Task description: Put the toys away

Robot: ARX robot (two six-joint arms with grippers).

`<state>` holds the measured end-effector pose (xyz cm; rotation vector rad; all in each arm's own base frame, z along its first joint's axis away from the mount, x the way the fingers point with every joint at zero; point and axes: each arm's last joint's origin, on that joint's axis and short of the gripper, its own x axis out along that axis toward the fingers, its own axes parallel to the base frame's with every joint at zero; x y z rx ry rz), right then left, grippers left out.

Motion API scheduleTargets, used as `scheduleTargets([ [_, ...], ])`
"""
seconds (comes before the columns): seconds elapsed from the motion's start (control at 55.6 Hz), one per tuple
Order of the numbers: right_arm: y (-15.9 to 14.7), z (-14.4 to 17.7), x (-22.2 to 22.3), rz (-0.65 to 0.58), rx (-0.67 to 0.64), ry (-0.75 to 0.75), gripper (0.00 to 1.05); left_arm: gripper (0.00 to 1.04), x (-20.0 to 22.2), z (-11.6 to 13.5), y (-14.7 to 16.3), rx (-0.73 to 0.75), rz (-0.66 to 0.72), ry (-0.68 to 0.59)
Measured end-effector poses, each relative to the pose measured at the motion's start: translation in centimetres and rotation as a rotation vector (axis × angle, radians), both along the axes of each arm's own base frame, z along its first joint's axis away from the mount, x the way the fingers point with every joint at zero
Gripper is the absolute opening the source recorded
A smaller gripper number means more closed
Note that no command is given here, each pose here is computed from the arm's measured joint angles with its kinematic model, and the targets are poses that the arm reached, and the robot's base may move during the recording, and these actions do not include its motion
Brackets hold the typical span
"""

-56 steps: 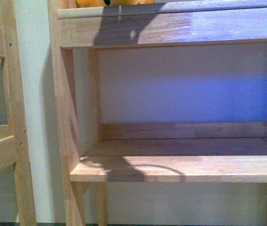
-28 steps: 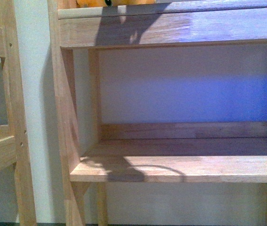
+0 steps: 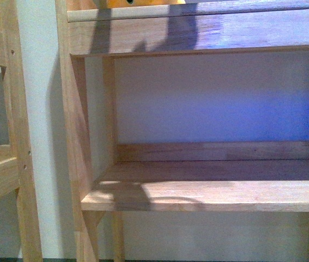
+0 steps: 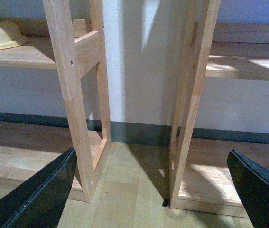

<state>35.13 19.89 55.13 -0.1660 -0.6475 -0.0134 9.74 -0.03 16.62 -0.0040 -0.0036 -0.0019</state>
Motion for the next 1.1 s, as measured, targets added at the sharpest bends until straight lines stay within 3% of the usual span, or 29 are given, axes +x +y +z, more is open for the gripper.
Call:
scheduleTargets([
  [0.288,-5.8,-0.1,-6.9,-0.218,0.059,-0.113,0.98,0.98,0.0,0.0,0.0,0.0,0.0,0.0],
  [1.097,-16.1,-8.8,-20.4,-0.358,0.076,-0.054,0.98,0.98,0.0,0.0,0.0,0.0,0.0,0.0],
])
